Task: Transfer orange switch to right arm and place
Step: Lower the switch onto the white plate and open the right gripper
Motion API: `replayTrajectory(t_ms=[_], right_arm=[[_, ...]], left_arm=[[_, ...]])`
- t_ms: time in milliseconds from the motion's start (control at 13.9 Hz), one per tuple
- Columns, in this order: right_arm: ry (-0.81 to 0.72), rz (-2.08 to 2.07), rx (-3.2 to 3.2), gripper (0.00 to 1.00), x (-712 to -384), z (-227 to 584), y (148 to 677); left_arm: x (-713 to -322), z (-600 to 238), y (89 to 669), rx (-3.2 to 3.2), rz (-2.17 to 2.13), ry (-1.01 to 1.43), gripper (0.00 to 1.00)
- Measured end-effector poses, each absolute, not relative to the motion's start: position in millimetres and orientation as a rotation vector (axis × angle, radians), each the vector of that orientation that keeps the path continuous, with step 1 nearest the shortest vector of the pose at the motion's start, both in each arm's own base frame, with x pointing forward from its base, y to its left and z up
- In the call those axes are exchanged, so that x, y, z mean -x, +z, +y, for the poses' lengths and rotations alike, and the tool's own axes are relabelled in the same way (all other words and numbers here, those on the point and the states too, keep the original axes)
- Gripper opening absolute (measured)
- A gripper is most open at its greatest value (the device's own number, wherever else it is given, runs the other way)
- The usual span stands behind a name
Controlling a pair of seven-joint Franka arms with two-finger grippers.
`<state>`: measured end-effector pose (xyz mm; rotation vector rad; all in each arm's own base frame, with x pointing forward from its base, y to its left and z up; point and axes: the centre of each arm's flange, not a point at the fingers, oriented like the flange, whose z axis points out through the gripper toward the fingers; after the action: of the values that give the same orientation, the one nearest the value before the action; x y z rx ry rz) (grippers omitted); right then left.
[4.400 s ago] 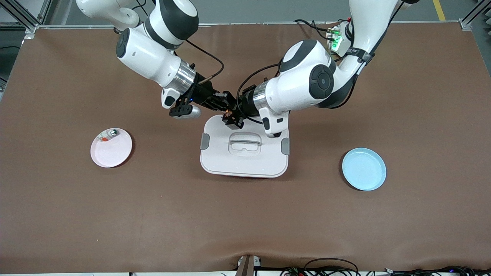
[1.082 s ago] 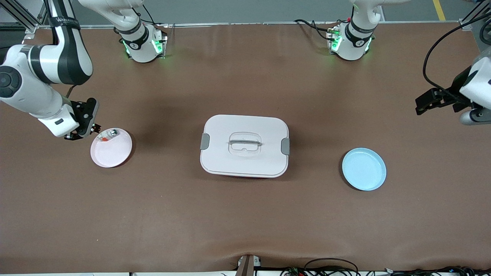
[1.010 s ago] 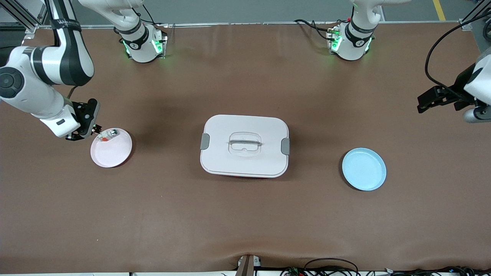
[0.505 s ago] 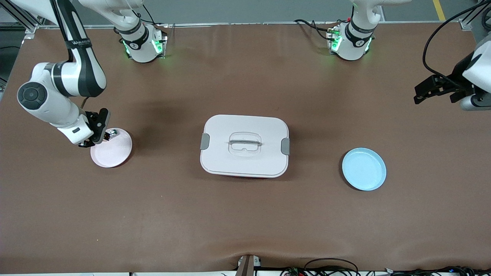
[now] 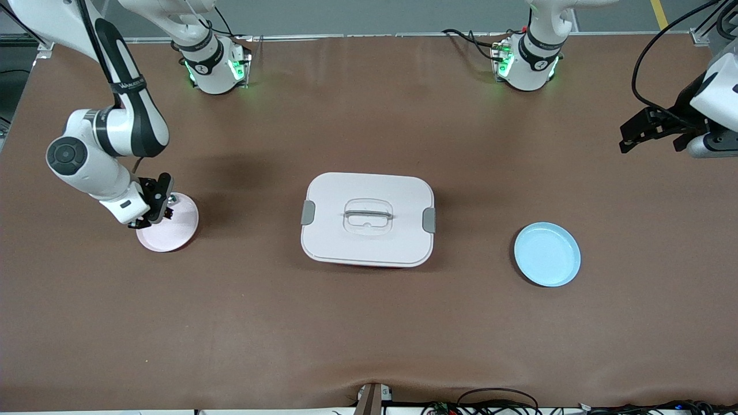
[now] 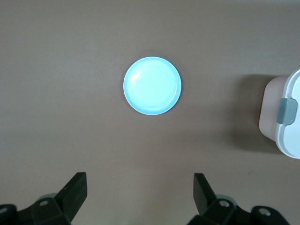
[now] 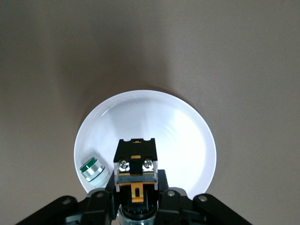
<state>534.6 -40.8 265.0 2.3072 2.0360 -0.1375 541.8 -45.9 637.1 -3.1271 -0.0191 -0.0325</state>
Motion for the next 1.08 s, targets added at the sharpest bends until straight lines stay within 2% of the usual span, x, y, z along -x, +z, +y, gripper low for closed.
replayTrajectory(t_ms=[1082], right_arm=[[-0.117, 2.057, -2.279, 0.34, -520, -45, 198]], left_arm=[[-539, -55, 638, 3.127, 0.005, -0.022, 1.0]])
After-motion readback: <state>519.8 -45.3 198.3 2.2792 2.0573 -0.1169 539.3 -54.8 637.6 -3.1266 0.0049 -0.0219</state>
